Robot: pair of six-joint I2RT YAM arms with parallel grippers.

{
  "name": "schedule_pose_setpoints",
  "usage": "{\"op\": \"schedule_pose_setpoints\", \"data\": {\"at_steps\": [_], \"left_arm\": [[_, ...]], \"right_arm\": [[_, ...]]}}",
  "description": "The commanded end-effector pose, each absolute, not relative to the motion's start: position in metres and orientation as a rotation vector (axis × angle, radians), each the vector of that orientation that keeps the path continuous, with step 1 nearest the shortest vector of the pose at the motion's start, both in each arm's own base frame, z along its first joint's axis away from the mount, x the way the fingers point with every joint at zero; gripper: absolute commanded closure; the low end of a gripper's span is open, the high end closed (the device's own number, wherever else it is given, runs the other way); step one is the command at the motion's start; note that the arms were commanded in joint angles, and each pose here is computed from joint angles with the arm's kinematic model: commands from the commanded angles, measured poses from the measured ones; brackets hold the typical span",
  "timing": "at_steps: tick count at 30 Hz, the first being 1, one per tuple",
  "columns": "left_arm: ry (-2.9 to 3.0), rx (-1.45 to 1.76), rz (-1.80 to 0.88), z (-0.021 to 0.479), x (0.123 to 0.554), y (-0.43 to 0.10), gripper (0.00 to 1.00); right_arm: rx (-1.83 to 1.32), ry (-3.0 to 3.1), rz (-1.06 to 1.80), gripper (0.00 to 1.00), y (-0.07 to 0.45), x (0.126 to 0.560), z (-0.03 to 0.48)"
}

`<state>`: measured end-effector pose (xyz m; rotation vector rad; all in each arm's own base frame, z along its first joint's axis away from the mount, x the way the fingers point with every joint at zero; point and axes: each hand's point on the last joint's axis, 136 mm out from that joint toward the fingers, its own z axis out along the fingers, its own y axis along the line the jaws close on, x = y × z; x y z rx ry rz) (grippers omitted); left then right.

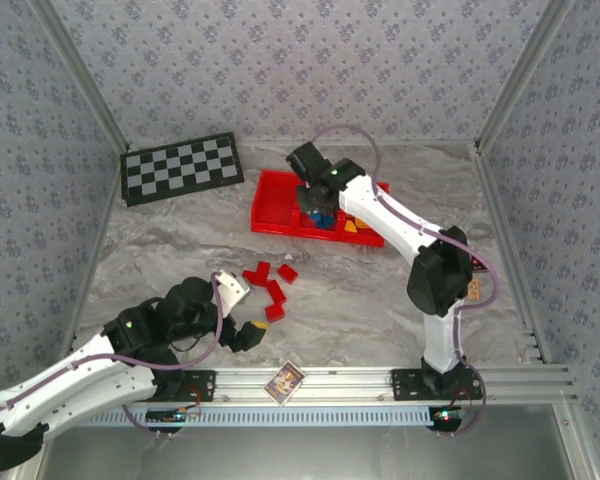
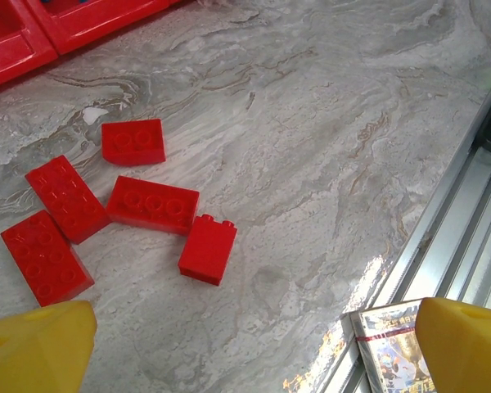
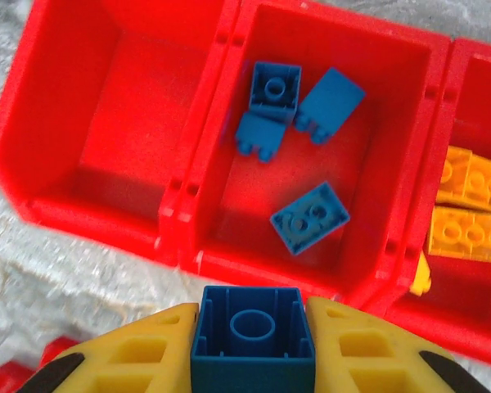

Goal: Sort the legos into containers by color
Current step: Place the lego in the container, then pick up the lego from the middle-left of the table.

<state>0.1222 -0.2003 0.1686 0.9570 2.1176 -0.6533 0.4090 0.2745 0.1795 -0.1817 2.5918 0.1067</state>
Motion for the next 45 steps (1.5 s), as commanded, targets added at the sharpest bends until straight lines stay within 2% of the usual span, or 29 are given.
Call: {"op": "schedule_pose_setpoints", "data": {"at_steps": [1, 6, 14, 22, 27, 32, 38, 45], "left_arm": [[2.096, 0.964, -0.661, 0.175, 0.121, -0.201, 0.0], [2.095, 0.964, -0.66, 0.175, 0.12, -0.201, 0.0], [2.095, 0.965, -0.659, 0.175, 0.121, -0.201, 0.0], [2.098, 0.959, -0.654, 0.175, 0.122, -0.2, 0.0], [2.097, 0.946, -0.647, 0.175, 0.123, -0.199, 0.0], [2.116, 0.846, -0.489, 0.172, 0.144, -0.184, 0.0], [2.273, 0.472, -0.306, 0.162, 0.175, -0.162, 0.0], [2.439, -0.021, -0.171, 0.155, 0.174, -0.126, 0.02]], "right_arm": [[-0.242, 2.643, 0.099, 0.75, 0.271, 0.428, 0.157], [-0.224, 2.689, 0.133, 0.74, 0.27, 0.454, 0.13], [-0.214, 2.73, 0.196, 0.65, 0.276, 0.454, 0.113], [-0.216, 2.681, 0.251, 0.36, 0.276, 0.445, 0.137], [-0.238, 2.643, 0.26, 0.14, 0.273, 0.435, 0.166], [-0.242, 2.584, 0.242, 0.02, 0.262, 0.415, 0.195], [-0.218, 2.526, 0.232, 0.0, 0.219, 0.377, 0.223], [-0.146, 2.493, 0.214, 0.0, 0.137, 0.332, 0.237]]}}
